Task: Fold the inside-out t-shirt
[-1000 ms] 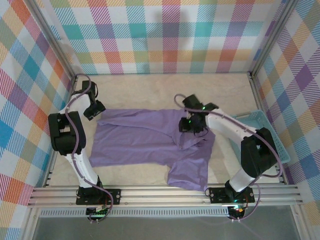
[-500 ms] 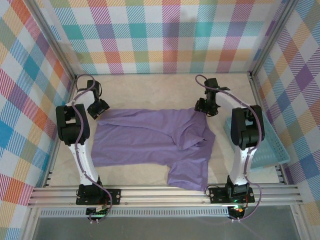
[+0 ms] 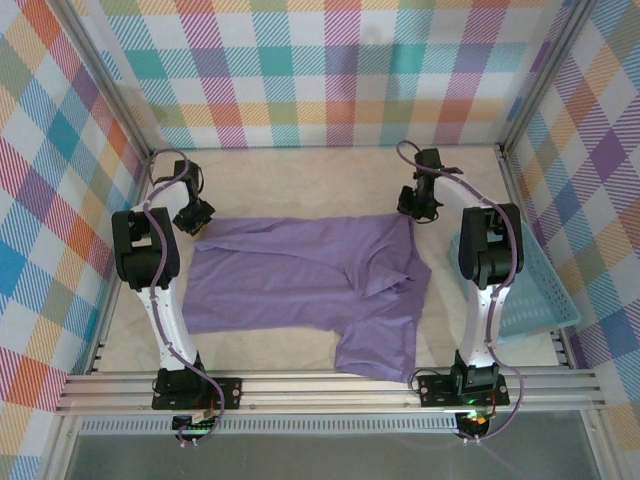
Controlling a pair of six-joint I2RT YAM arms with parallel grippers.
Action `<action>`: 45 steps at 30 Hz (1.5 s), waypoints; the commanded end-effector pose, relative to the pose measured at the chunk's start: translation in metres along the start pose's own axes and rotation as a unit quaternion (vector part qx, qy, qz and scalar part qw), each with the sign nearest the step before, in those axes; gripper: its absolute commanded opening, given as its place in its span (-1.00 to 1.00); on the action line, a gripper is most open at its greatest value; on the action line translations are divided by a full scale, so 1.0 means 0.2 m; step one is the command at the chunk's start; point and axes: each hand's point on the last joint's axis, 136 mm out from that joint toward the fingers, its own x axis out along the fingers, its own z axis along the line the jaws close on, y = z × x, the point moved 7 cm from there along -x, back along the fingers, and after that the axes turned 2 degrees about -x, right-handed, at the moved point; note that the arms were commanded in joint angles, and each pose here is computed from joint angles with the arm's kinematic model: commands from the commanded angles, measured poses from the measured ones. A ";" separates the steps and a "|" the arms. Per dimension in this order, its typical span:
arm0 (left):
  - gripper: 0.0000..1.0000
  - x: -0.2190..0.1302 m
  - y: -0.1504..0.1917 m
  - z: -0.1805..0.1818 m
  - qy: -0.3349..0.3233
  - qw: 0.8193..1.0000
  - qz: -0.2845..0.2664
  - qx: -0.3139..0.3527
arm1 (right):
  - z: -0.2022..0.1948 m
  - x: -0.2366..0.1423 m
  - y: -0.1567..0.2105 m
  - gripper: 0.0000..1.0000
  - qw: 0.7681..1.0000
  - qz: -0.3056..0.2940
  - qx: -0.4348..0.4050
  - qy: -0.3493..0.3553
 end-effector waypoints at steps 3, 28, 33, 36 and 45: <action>-0.49 0.06 0.01 0.00 -0.009 1.000 0.004 -0.003 | -0.01 -0.04 -0.13 -0.85 0.999 -0.033 -0.005 -0.007; 0.18 -0.58 0.46 0.31 0.037 0.997 -0.068 0.020 | 0.05 -0.58 0.38 0.07 0.997 -0.041 -0.055 -0.020; 0.28 -0.58 0.78 0.50 -0.008 0.998 -0.042 0.054 | 0.07 -0.67 0.71 0.11 0.994 -0.027 -0.099 -0.029; 0.29 -0.56 0.94 0.65 -0.018 0.998 -0.021 0.052 | 0.05 -0.70 0.85 0.13 0.993 -0.017 -0.109 -0.033; 0.33 -0.47 1.14 0.90 -0.012 1.000 0.003 0.008 | -0.01 -0.62 1.18 0.11 0.992 0.045 -0.114 -0.022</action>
